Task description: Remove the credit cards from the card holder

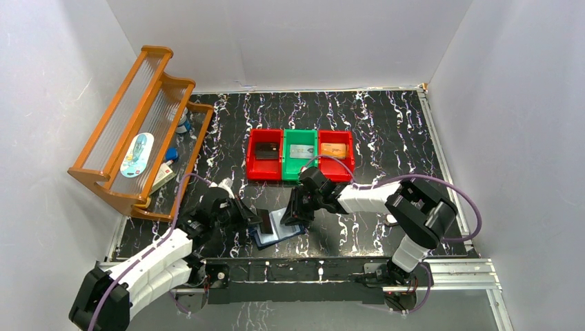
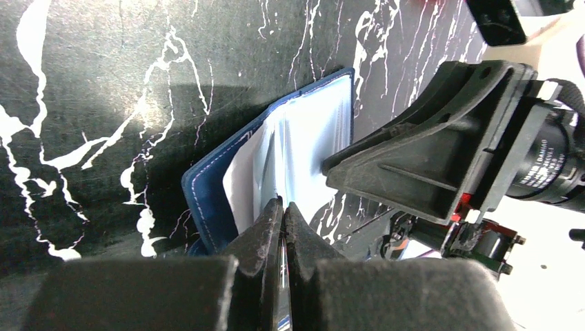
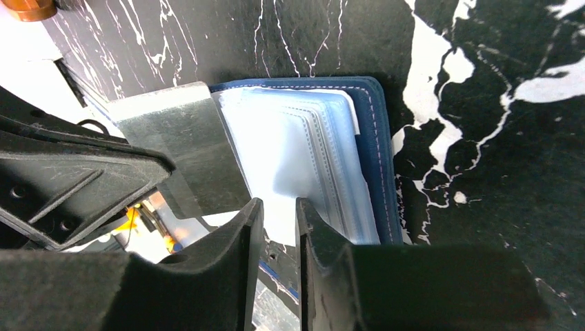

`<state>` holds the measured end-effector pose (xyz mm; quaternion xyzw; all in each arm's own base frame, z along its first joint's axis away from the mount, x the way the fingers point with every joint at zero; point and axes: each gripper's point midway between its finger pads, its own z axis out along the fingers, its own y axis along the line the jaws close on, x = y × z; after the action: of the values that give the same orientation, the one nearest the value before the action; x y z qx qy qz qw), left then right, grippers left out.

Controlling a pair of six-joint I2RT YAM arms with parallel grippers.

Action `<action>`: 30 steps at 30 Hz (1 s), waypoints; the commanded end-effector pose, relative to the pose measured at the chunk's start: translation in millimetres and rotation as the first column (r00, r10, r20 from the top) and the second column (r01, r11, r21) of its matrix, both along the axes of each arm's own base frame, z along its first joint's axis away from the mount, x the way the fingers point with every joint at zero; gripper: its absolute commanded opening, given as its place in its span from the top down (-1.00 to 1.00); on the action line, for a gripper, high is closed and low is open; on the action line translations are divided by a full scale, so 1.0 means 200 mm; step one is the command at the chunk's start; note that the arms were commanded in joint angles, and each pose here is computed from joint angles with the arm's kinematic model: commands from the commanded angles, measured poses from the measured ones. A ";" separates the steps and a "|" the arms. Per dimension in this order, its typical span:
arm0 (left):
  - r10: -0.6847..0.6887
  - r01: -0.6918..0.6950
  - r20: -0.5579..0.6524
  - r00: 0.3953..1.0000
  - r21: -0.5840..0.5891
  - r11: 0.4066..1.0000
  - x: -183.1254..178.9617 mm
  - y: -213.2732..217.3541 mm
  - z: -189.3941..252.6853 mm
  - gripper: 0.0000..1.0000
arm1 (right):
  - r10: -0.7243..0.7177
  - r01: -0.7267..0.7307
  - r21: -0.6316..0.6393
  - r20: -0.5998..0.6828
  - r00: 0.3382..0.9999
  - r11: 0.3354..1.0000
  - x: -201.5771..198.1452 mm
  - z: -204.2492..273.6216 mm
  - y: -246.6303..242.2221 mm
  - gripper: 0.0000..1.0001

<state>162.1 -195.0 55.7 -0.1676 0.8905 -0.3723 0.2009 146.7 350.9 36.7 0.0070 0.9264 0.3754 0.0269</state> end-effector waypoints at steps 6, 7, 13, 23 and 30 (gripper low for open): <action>-0.036 0.034 0.071 0.997 0.039 0.999 0.03 0.01 0.09 1.00 | -0.045 0.039 0.046 0.132 0.990 0.998 0.08 0.14 -0.01 0.24; -0.042 0.040 0.082 0.996 0.034 0.999 0.04 0.01 0.11 1.00 | -0.048 0.040 0.062 0.142 0.989 0.997 0.09 0.16 -0.01 0.20; -0.076 0.079 0.153 0.985 -0.012 0.997 0.06 -0.04 0.20 1.00 | -0.027 -0.012 0.210 0.183 0.983 0.978 0.08 0.31 0.07 -0.02; -0.134 0.158 0.228 0.964 -0.092 0.983 0.06 -0.12 0.30 1.00 | 0.016 -0.063 0.344 0.137 0.990 0.937 0.04 0.37 0.17 -0.01; -0.144 0.174 0.236 0.961 -0.110 0.979 0.05 -0.13 0.32 1.00 | 0.005 -0.041 0.350 0.103 0.995 0.936 0.03 0.34 0.17 -0.07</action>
<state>169.2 -213.1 97.1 -0.0850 0.8637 -0.4317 0.2460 151.7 378.5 94.5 -0.0174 0.8583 0.5085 0.0669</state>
